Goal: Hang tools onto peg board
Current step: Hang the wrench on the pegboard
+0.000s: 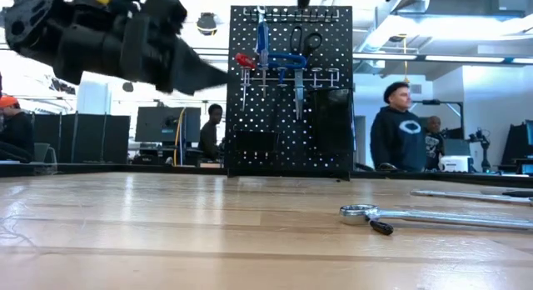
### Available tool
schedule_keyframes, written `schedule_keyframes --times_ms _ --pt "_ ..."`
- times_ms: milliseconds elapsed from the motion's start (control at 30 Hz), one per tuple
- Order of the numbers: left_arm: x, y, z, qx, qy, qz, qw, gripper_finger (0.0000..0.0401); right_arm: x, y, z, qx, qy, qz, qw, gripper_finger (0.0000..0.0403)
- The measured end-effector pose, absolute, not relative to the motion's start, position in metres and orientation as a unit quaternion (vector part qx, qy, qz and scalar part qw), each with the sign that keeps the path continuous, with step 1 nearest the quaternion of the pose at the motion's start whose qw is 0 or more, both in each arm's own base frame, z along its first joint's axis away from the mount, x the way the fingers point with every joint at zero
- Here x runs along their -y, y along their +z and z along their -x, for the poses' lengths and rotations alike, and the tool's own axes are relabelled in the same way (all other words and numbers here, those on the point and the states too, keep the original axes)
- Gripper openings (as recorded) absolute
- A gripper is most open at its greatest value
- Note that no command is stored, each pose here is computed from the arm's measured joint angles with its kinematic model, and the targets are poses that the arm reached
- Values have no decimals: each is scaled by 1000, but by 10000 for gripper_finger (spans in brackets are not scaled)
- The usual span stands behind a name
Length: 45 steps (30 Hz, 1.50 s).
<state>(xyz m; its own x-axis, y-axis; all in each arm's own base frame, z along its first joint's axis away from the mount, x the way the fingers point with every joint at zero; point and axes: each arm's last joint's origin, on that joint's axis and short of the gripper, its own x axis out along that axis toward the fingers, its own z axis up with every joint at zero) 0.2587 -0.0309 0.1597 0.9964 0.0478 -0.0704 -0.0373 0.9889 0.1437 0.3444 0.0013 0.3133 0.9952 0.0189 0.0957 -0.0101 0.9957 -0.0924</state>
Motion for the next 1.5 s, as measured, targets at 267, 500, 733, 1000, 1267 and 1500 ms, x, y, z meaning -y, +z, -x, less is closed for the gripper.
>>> schedule_keyframes --times_ms 267,500,733,1000,1267,1500 --pt "30 191 -259 119 -33 -104 987 66 -49 309 -337 85 67 87 990 21" --pt "33 229 -291 157 -23 -127 979 186 -56 313 -336 104 71 101 987 21" --pt "36 251 -313 127 -13 -127 984 220 -55 312 -336 99 69 115 986 22" --pt "54 255 -314 123 -26 -152 980 181 -55 311 -336 95 66 116 986 22" --pt "64 264 -307 131 21 -171 976 165 -55 311 -336 95 65 114 987 22" --pt "63 282 -291 118 21 -167 979 131 -55 310 -336 93 66 114 987 22"
